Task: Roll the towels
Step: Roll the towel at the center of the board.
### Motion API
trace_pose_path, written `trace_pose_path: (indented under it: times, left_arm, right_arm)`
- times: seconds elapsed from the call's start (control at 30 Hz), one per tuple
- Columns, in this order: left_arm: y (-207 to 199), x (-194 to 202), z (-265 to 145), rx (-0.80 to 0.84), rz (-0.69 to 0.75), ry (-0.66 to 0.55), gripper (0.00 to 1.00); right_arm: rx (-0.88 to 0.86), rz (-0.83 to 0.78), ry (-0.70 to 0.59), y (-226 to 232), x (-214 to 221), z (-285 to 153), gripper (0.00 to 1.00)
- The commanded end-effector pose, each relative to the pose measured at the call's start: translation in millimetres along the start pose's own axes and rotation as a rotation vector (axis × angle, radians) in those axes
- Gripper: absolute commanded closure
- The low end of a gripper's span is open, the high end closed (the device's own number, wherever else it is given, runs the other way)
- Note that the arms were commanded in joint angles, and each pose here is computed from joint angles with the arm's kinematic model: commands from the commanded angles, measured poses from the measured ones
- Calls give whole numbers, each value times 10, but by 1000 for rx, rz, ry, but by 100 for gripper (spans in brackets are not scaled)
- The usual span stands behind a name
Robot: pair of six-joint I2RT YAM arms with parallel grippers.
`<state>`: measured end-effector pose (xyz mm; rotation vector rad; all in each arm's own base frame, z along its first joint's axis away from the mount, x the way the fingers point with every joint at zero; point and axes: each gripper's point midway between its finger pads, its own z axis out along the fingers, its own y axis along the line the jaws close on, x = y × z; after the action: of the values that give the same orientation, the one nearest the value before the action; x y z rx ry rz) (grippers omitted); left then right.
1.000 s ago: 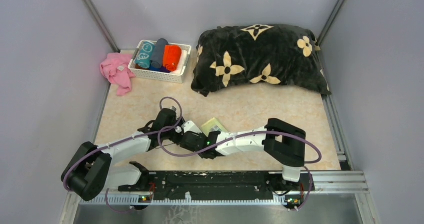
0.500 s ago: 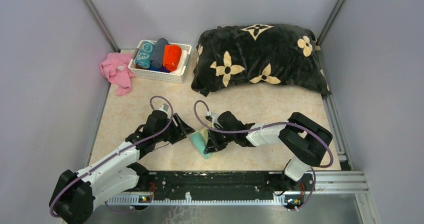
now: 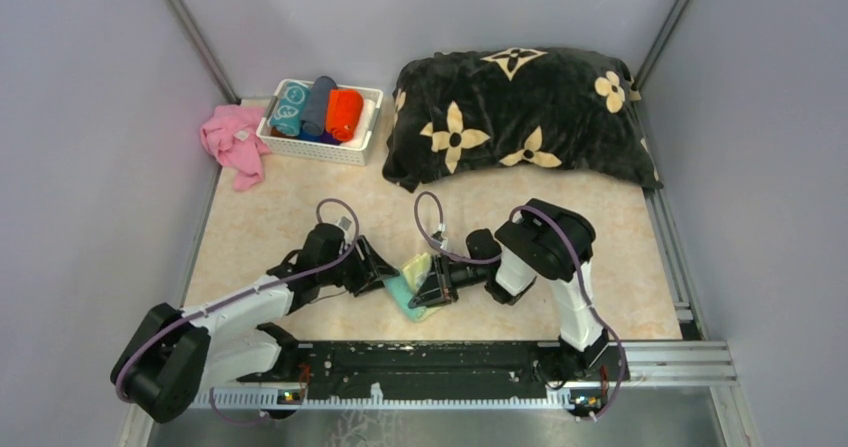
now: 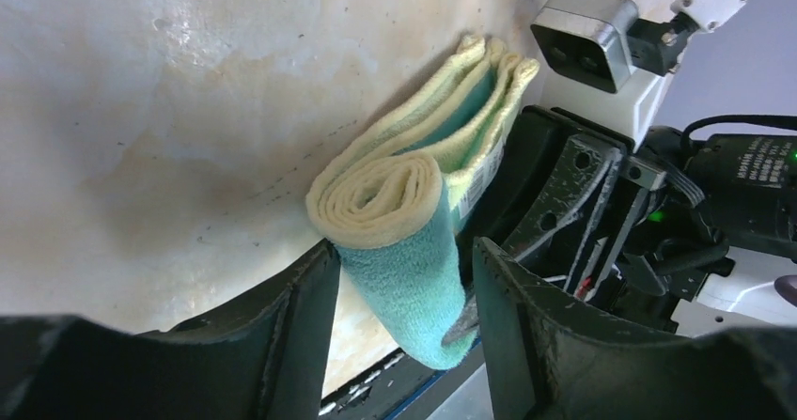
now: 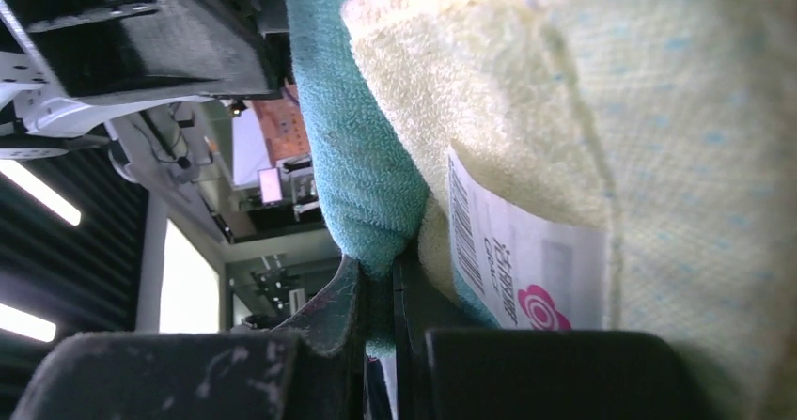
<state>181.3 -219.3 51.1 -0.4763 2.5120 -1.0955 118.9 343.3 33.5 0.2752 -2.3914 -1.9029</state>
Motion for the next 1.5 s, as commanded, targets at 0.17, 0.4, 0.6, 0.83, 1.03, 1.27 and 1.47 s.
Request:
trace_pose_path:
  times: [0.17,0.4,0.6,0.83,1.03,1.27,1.47]
  left_arm:
    - [110,132,208,-35,10,71,58]
    - [323,141,250,-144,24,56,65]
    - [398,84,252,-215,57,26,65]
    - [367,21,258,-244,83,-7,64]
    - [360,-8,250,-247,82,-27,64]
    - [370,-35,232,-254,84,-45,63]
    - [408,-37,236,-267,86,-49,63]
  right_arm:
    - [-30,-24,-9,113,10,-41,91]
    - [226,-109,-22,-85,-23,-160,66]
    - [543,-320,-38,66,-39,-305,52]
    - [861,-619,-178,601,-238,-398,46]
    - [1062,-766,-114,503,-112,-113,46]
    - [1275,-828,-28,123,-15,-13,50]
    - [1384,-811,27,-164,48,-144,54]
